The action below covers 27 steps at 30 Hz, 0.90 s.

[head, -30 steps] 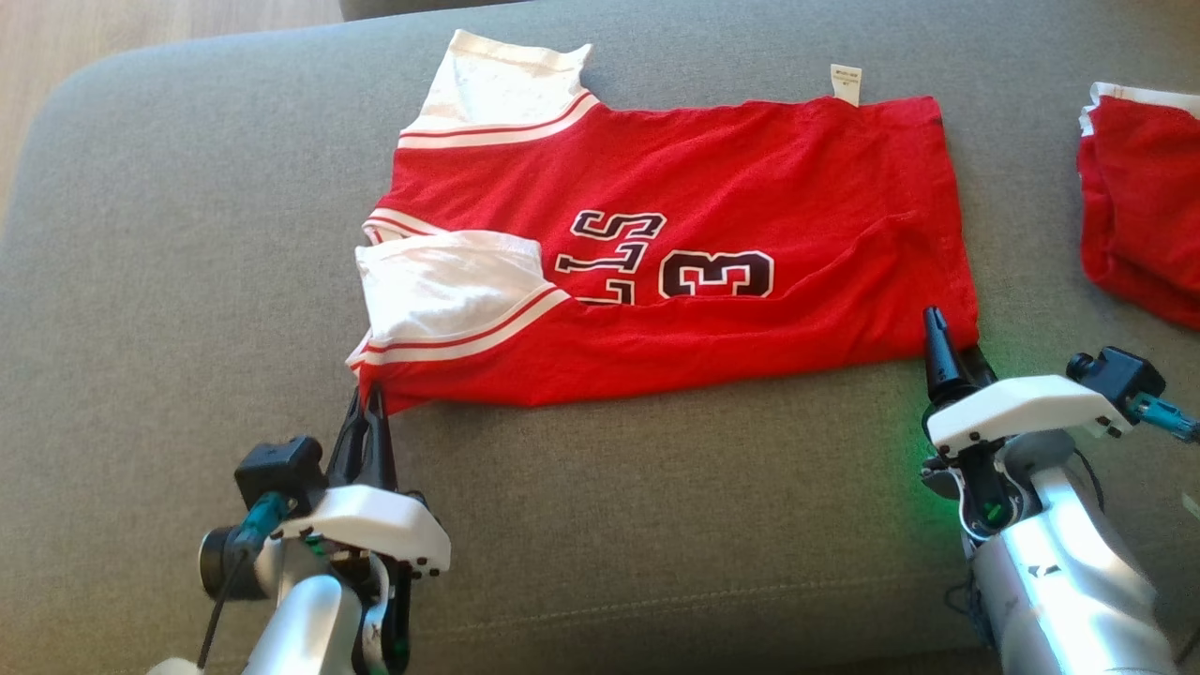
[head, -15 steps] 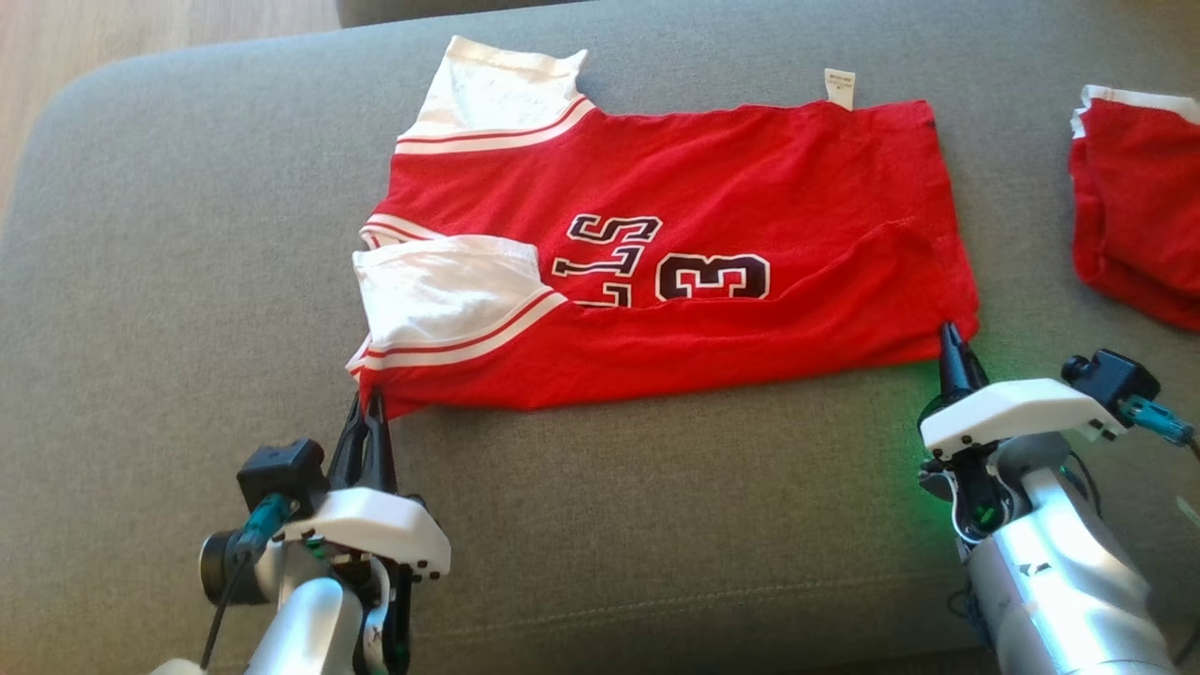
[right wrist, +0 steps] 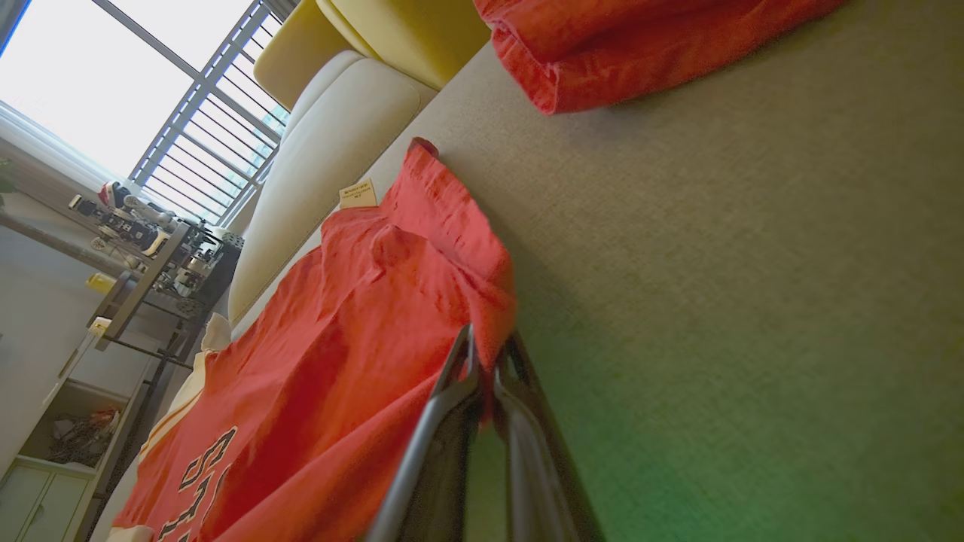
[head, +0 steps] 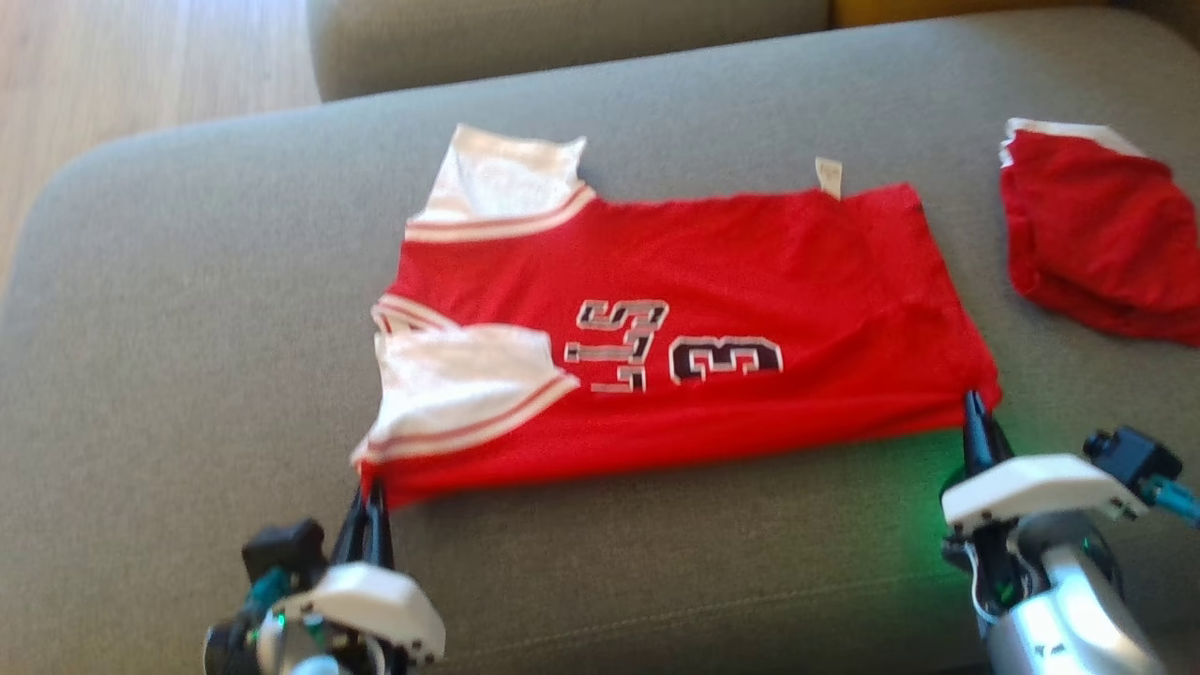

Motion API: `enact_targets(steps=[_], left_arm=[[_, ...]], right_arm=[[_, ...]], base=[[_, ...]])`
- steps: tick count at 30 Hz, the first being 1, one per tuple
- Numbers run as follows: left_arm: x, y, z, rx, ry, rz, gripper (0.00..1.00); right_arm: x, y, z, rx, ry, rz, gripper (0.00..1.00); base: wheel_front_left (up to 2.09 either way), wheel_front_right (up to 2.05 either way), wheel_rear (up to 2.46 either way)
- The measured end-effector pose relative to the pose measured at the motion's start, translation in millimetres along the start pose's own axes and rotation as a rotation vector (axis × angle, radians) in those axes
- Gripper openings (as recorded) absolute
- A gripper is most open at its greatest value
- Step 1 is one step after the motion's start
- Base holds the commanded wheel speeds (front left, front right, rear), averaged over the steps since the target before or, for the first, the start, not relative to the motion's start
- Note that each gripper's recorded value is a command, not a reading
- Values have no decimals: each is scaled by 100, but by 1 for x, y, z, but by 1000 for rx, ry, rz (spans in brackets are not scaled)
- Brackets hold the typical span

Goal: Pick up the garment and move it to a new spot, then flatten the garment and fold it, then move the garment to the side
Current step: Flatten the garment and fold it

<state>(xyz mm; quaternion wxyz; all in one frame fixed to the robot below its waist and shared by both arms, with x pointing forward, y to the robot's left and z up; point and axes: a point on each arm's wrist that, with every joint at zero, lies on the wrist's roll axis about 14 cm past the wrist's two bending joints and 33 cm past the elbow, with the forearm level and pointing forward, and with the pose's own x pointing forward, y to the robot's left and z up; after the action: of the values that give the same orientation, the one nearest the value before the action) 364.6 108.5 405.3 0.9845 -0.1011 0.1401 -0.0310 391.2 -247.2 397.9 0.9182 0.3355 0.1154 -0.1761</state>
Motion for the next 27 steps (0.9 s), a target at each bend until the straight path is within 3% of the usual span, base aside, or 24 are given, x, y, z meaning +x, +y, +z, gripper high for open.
enact_targets(steps=[4, 11, 12, 13, 14, 15, 16, 17, 22, 27], left_arm=[[-17, 2, -16, -47, 42, 8, 0], [-43, -2, -37, -40, 95, -7, 0], [-43, -2, -36, -40, 92, -8, 0], [-43, -2, -35, -40, 89, -9, 0], [-43, -2, -34, -40, 86, -10, 1], [-43, -3, -33, -39, 86, -12, 19], [-43, -3, -34, -39, 90, -14, 55], [-43, -3, -33, -36, 91, -14, 100], [-40, 1, -23, -17, 59, 1, 100], [-28, 0, 17, -20, -71, 3, 100]], right_arm=[[-16, -13, -1, -11, 0, -15, 0], [-37, -33, -6, -4, 18, -46, 0], [-38, -35, -7, -4, 21, -52, 24], [-38, -36, -6, 1, 17, -56, 76], [-37, -36, -5, -1, 13, -56, 100], [-37, -36, -4, -3, 11, -56, 100], [-36, -36, -3, -2, 11, -57, 100], [-36, -37, 0, 1, 3, -60, 100], [-31, -33, 17, -40, -47, -44, 100], [-24, 6, 56, -168, -175, 80, 100]], base=[[0, 0, 0], [0, 0, 0], [0, 0, 0], [0, 0, 0], [0, 0, 0], [0, 0, 0], [0, 0, 0], [0, 0, 0], [0, 0, 0], [0, 0, 0]])
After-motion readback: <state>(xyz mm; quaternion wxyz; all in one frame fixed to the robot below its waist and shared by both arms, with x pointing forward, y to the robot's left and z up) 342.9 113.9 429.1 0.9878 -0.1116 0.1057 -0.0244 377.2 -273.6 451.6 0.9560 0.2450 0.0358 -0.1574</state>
